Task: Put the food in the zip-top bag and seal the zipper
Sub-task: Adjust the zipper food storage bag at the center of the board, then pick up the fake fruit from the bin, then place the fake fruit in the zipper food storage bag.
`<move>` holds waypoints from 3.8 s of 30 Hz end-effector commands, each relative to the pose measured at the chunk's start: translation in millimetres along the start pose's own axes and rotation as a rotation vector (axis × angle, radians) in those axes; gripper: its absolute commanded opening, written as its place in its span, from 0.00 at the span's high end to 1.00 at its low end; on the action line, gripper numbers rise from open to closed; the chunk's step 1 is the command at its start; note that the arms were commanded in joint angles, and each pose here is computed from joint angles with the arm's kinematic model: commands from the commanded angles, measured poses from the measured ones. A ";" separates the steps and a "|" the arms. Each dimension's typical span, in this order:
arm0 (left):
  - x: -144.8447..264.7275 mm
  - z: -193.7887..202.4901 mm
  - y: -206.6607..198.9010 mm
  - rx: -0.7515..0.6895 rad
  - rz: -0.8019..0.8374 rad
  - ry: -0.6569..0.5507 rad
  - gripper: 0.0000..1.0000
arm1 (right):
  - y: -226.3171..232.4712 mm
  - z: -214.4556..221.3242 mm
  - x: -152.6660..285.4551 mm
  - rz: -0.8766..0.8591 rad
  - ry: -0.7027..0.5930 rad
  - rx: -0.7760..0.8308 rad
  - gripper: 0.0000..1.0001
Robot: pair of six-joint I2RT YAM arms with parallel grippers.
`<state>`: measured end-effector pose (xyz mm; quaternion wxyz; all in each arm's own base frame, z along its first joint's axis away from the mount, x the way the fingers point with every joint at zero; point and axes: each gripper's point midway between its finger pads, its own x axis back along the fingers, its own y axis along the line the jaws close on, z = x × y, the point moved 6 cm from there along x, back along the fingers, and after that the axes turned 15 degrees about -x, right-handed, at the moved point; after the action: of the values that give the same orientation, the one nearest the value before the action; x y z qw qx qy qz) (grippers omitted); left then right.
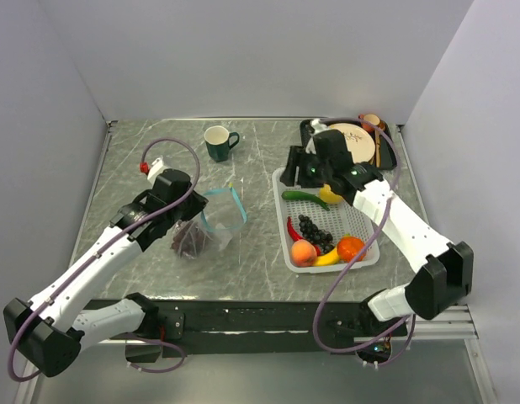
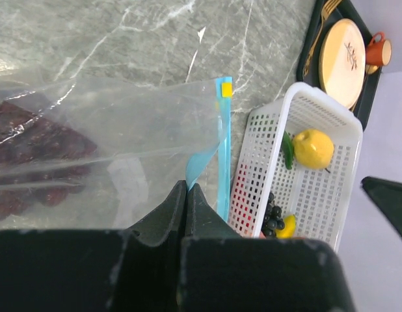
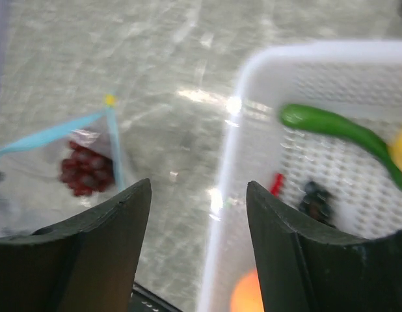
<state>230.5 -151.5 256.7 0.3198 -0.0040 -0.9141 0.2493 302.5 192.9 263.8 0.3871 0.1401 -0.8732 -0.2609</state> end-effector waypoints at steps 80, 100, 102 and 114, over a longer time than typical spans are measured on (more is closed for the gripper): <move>-9.3 1.9 -13.9 -0.094 0.075 0.044 0.99 | 63.9 20.8 3.9 -0.498 0.084 -0.171 0.73; 3.3 -7.1 -14.8 -0.053 0.095 -0.004 0.99 | 131.4 75.7 -50.0 -0.657 0.269 -0.197 0.72; 4.1 -8.9 -15.4 -0.051 0.091 -0.011 0.99 | 127.5 84.5 -51.8 -0.602 0.290 -0.174 0.72; 10.4 -23.2 -22.4 -0.015 0.096 -0.062 0.97 | 108.0 131.7 -50.9 -0.473 0.383 -0.048 0.72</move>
<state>232.1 -158.6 256.9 0.3262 -0.0391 -0.9164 0.2286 243.2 350.3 212.8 0.4815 0.3632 -0.7074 -0.3686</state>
